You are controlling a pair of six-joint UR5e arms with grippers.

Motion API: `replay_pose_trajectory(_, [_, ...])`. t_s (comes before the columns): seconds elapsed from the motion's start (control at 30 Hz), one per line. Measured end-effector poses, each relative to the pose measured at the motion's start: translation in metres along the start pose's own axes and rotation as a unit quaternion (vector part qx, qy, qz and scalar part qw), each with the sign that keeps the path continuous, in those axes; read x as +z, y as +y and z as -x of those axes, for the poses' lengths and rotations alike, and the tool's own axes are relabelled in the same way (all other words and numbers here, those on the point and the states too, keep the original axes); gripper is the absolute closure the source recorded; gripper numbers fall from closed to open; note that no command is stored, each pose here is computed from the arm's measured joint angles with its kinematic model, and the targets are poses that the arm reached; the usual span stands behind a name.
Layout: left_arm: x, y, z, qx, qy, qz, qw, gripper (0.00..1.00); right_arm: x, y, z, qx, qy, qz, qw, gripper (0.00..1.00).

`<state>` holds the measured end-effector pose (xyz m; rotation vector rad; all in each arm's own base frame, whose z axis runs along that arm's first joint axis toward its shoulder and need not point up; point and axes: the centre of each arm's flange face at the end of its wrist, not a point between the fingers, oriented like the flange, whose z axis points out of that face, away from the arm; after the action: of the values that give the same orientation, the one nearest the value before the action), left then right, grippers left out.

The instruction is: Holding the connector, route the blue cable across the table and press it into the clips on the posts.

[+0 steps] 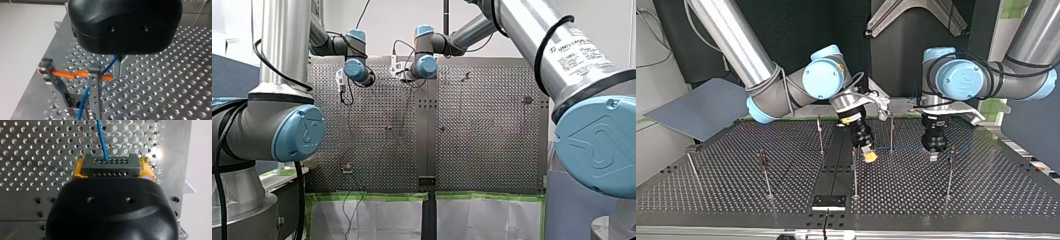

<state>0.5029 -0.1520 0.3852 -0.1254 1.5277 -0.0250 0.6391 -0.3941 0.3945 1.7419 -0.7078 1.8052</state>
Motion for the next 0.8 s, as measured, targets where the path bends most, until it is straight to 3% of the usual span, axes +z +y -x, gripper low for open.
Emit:
replay_pose_trajectory(0.2, [-0.019, 0.000, 0.003, -0.003, -0.003, 0.012, 0.9999, 1.00, -0.002, -0.003, 0.005, 0.0001, -0.009, 0.007, 0.9999, 1.00])
replay_pose_trajectory(0.47, [-0.045, -0.005, 0.009, -0.013, -0.030, -0.004, 0.9995, 1.00, -0.008, -0.005, 0.025, -0.0007, -0.030, 0.007, 0.9995, 1.00])
replay_pose_trajectory(0.8, [-0.064, -0.020, -0.048, -0.003, 0.010, -0.005, 0.9999, 1.00, -0.016, -0.004, 0.047, -0.0016, -0.054, 0.008, 0.9985, 1.00])
